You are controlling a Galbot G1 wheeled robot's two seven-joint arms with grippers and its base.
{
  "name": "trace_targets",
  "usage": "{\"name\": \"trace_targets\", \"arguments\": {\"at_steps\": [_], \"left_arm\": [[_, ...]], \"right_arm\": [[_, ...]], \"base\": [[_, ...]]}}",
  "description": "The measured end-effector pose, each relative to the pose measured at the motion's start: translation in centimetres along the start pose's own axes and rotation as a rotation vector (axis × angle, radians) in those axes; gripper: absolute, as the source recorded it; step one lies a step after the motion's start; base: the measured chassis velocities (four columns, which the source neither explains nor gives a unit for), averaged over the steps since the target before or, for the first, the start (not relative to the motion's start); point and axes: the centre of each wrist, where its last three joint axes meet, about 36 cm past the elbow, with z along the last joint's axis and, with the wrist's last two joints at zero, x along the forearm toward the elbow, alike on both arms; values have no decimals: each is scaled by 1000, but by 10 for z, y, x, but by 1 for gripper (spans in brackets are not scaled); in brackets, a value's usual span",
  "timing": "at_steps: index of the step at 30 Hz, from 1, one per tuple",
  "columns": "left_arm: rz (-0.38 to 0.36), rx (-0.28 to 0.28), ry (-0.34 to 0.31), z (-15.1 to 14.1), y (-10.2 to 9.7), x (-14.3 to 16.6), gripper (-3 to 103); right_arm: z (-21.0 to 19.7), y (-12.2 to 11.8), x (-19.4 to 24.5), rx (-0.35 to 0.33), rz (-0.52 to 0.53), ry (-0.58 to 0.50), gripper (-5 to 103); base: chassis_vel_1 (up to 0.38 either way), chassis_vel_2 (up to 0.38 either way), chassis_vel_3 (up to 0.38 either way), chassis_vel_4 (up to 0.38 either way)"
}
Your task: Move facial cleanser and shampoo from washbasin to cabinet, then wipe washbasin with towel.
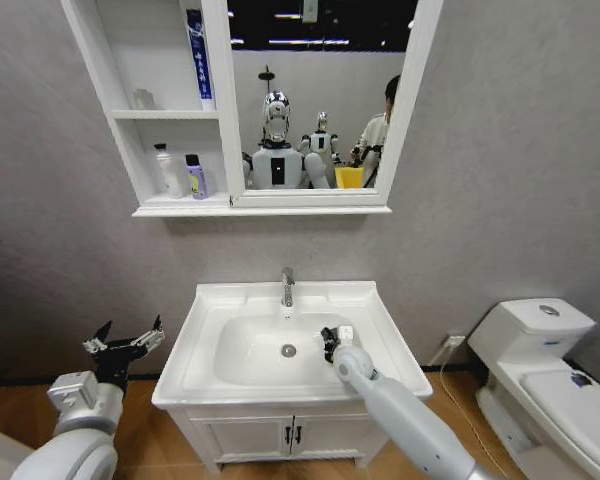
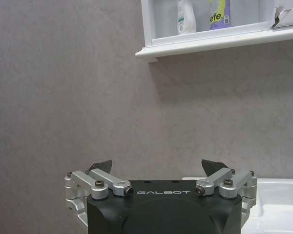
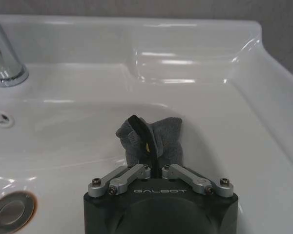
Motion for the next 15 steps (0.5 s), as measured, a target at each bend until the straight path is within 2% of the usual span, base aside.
{"name": "trace_targets", "arguments": {"at_steps": [3,5,8,9,11,13,15], "left_arm": [[0,0,0,0,0,0,100],[0,0,0,0,0,0,100],[0,0,0,0,0,0,100],[0,0,0,0,0,0,100],[0,0,0,0,0,0,100],[0,0,0,0,0,0,100],[0,0,0,0,0,0,100]], "right_arm": [[-22,-21,-1,3,10,-122,5],[-28,-27,-3,2,9,-154,5],[-48,-58,-17,47,45,-261,5],[-48,-58,-17,47,45,-261,5],[-61,-84,-31,47,48,-277,5],[-64,-93,-38,45,54,-280,5],[-62,-112,-54,81,55,-313,5]], "base": [[0,0,0,0],[0,0,0,0],[0,0,0,0],[0,0,0,0],[0,0,0,0],[0,0,0,0],[0,0,0,0]]}}
